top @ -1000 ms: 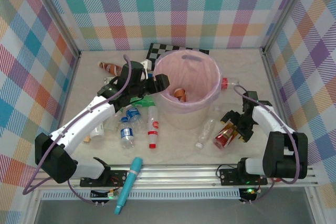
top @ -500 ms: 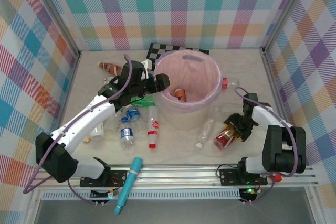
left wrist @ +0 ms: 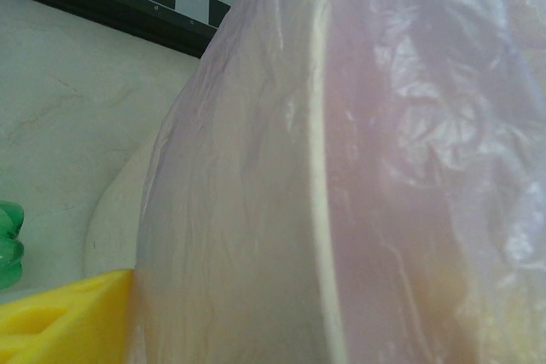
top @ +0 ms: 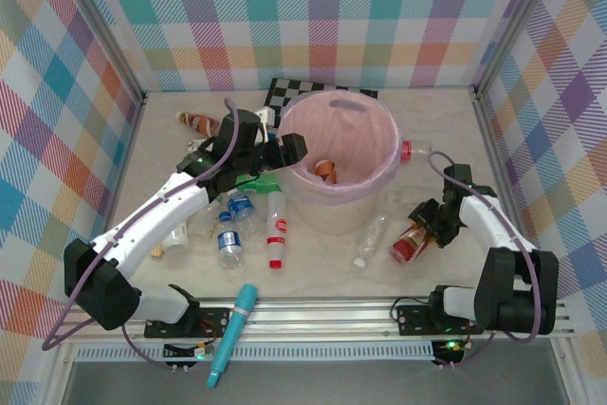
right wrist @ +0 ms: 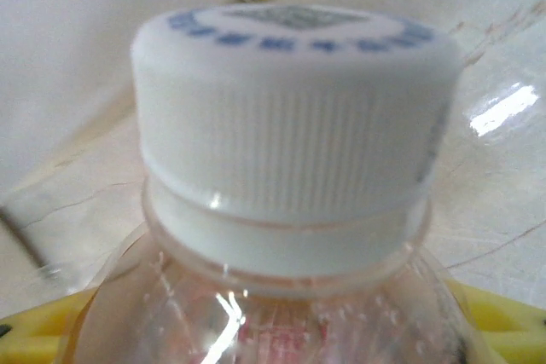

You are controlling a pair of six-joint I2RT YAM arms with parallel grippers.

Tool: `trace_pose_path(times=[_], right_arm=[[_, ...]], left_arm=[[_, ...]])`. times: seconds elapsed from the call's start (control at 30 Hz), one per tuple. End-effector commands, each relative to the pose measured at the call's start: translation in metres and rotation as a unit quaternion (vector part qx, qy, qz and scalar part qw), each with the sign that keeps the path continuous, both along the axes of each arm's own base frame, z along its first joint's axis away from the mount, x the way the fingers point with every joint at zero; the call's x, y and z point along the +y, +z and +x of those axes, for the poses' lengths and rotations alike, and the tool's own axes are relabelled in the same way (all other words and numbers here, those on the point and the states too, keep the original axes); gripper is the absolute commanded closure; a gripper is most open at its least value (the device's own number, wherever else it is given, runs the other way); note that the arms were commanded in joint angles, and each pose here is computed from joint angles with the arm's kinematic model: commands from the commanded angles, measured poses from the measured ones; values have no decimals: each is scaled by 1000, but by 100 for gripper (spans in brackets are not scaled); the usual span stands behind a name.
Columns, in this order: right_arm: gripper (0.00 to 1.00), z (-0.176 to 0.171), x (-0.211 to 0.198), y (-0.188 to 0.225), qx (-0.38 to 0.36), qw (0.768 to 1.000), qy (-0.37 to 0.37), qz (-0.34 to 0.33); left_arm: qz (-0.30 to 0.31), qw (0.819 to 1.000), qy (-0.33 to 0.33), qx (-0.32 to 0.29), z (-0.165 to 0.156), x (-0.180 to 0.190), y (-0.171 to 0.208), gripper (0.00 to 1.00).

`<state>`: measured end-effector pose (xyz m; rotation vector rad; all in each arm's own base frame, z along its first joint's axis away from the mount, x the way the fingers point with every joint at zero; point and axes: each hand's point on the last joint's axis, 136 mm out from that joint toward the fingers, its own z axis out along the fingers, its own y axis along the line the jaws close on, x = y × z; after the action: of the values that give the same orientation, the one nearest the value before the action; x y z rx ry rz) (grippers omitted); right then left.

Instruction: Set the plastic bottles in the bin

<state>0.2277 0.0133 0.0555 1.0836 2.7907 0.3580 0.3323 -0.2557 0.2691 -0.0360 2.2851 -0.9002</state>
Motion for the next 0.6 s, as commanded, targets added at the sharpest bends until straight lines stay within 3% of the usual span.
trace_pose_path(times=[0.0,0.33,0.57], right_arm=[[40,7,-2,32,-30,999,21,-4],[46,39,-25,133,-129,990,42,-45],[49,67,-28,233,-233,969,62,-50]], left_arm=[[43,999,-11,30,-11,4,-21,20],[48,998,-12,29,-13,7,-19,19],[47,999,-14,25,-12,5,-14,19]])
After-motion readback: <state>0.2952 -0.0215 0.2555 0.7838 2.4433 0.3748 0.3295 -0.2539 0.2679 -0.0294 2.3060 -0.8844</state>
